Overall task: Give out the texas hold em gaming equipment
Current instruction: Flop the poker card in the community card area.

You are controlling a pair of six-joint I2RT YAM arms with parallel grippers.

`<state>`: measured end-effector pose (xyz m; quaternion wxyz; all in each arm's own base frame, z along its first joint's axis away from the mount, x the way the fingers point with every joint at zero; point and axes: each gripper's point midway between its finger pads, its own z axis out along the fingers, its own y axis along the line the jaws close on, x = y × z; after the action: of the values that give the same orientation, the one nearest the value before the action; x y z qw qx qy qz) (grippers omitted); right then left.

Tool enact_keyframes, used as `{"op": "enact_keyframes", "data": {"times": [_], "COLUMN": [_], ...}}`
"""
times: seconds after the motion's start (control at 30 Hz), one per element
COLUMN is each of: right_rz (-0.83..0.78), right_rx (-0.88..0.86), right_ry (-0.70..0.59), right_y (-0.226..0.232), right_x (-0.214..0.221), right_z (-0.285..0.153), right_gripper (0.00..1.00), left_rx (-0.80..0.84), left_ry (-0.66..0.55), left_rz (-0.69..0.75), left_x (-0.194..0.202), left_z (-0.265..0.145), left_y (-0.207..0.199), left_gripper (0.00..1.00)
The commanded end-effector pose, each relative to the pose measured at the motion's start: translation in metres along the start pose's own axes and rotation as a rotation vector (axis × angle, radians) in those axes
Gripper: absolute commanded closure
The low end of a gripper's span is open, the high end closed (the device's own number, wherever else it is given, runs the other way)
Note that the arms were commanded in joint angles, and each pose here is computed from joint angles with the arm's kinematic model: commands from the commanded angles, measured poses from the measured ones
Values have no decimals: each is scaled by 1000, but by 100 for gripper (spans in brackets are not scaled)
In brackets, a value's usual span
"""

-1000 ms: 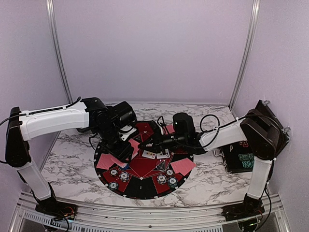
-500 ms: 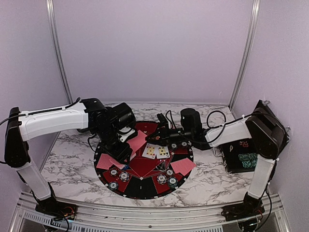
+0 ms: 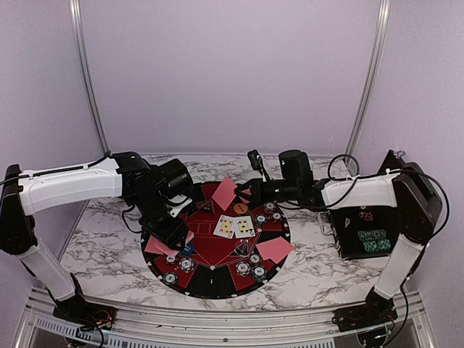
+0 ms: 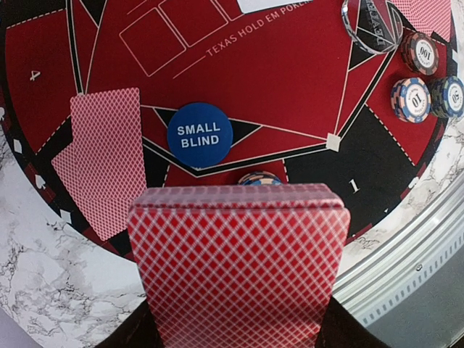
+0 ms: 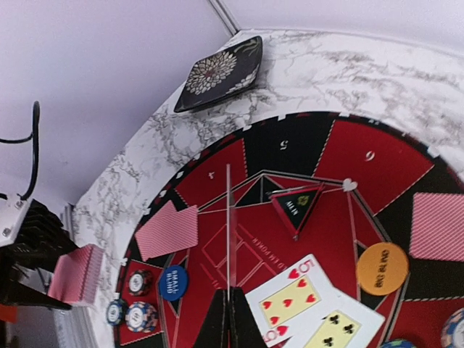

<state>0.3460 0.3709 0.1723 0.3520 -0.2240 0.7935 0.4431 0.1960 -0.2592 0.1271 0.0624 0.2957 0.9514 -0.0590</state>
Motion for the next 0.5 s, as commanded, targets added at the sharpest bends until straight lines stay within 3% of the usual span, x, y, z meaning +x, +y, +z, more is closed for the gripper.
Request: {"op": "enact_keyframes", "data": {"times": [0.0, 0.23, 0.47], "right_rz": [-310, -656, -789], "right_rx": [185, 380, 336], "right_ry": [-68, -21, 17], "right_y": [-12, -7, 5], "right_x": [-24, -4, 22], "right_z": [-8, 15, 35], "right_gripper": [100, 100, 100], "left_rx": [-5, -7, -4], "left_ry": [-24, -28, -33], "left_rz": [-33, -63, -70], "left_x": [6, 8, 10], "left_z": [-10, -10, -12], "left_y": [9, 20, 22], "left_gripper": [48, 48, 48]}}
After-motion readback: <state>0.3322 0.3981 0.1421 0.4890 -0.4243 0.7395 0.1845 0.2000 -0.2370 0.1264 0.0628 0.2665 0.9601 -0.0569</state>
